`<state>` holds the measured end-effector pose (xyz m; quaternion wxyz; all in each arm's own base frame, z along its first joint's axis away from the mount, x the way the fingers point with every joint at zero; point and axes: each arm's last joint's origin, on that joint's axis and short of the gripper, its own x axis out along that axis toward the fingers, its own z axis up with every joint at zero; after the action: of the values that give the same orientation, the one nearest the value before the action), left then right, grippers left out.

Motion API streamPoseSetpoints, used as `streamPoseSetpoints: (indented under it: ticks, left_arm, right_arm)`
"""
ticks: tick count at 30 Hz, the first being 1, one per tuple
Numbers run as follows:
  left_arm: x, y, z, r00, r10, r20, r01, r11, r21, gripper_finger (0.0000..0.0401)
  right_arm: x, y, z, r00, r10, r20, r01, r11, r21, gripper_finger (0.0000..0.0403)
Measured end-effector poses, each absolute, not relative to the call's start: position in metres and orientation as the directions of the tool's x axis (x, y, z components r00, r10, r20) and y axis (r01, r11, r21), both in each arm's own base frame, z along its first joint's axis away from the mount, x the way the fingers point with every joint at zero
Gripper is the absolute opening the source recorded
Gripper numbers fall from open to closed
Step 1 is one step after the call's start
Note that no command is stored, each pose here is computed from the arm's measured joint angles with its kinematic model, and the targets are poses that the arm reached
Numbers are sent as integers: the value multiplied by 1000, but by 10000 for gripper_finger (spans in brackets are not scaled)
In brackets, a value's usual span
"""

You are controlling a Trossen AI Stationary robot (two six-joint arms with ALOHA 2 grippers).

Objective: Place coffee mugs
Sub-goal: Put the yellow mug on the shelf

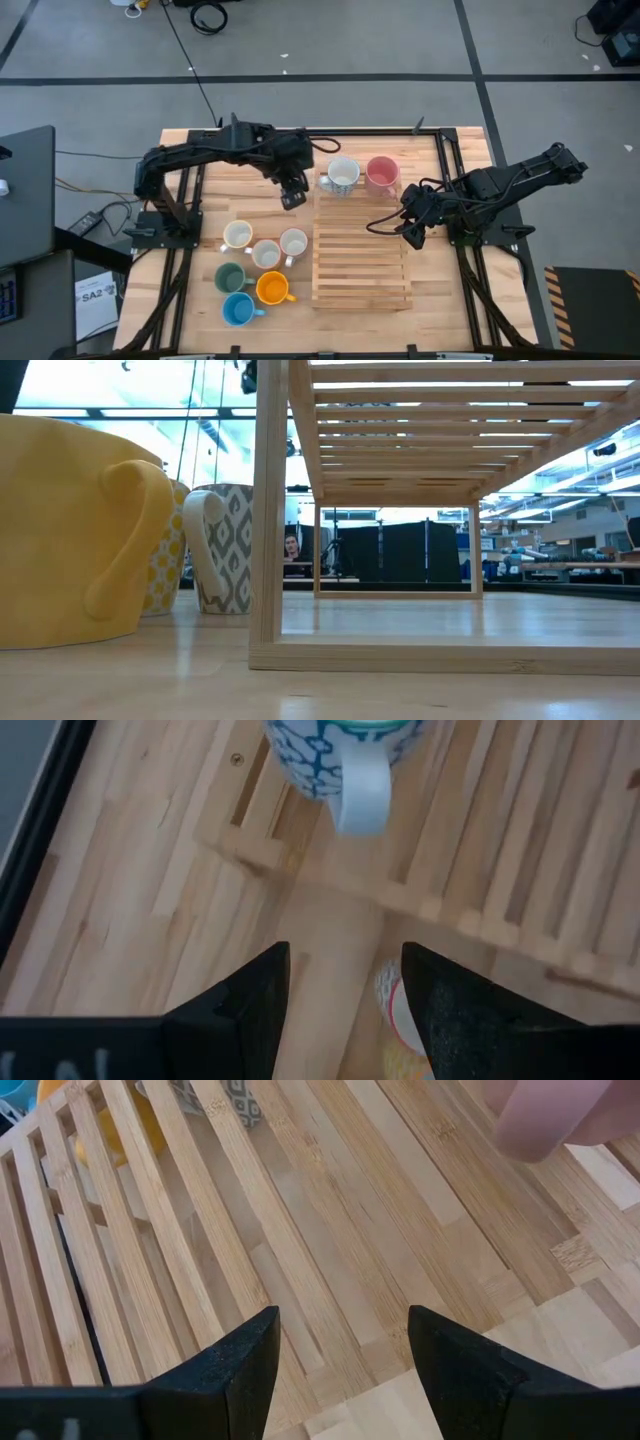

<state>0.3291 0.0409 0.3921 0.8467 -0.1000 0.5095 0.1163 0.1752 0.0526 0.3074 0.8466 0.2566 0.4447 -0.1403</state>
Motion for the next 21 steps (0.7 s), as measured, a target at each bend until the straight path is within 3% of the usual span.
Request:
streamPoseSetpoints:
  ticks: [8,21]
  left_arm:
    - [299,22,408,411,84,-908,-279,960,-38,201]
    - [284,-34,406,314,95,-944,-196,980,34,201]
  right_arm:
    - [175,53,308,569,-8,-822,464,829,313,226]
    - [176,53,308,571,-8,-821,447,842,302,226]
